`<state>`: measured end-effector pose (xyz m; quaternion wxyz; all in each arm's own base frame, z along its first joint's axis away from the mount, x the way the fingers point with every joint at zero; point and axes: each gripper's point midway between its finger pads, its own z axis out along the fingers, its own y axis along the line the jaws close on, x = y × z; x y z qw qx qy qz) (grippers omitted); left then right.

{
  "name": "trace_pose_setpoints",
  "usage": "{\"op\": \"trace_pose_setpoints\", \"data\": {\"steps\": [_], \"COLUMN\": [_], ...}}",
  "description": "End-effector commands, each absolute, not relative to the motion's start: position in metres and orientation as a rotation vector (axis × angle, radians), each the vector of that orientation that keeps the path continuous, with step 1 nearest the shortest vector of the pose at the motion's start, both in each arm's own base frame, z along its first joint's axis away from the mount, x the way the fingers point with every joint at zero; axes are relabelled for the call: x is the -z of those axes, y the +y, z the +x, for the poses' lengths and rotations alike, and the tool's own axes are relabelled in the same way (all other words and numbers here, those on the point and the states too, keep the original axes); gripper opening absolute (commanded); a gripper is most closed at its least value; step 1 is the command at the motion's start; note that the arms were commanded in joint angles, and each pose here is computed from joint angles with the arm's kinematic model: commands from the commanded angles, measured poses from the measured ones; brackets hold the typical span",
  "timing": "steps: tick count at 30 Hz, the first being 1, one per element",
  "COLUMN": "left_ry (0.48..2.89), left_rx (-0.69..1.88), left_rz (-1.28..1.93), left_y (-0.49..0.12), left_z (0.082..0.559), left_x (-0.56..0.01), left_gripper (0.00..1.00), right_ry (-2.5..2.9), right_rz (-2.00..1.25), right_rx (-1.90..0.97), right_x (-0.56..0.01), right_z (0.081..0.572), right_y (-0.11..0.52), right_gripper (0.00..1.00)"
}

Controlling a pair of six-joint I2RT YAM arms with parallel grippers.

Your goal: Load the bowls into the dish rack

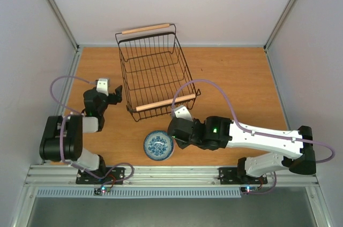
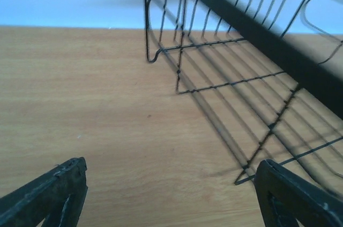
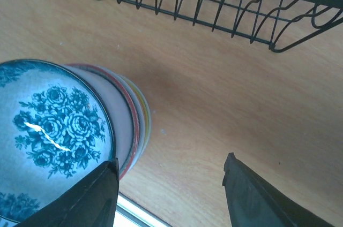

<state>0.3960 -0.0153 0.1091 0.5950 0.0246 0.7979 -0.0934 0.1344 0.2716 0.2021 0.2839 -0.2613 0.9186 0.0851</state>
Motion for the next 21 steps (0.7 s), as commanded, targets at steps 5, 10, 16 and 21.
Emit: {"op": "trace_pose_setpoints", "data": {"steps": [5,10,16,21], "left_ry": [1.775,1.747,1.844,1.809], "left_rx": [0.364,0.488,0.73,0.755], "left_rz": [0.338,0.51,0.673,0.733], "left_y": [-0.058,-0.088,-0.117,-0.123], "left_z": [0.353,0.285,0.243,0.224], "left_x": [-0.215,-0.241,-0.219,-0.213], "left_gripper": [0.74,0.74,0.74,0.75], "right_ry": [2.408,2.413,2.425,2.436], "right_rz": [-0.734,-0.821,-0.89,-0.886], "right_rx": [-0.288,-0.396,-0.41,-0.394], "right_x": [-0.204,-0.192,-0.178,-0.169], "right_z": [0.138,0.128,0.126,0.131], "right_y": [0.294,0.318,0.334,0.336], "right_gripper": [0.53,0.49,0.46,0.45]}}
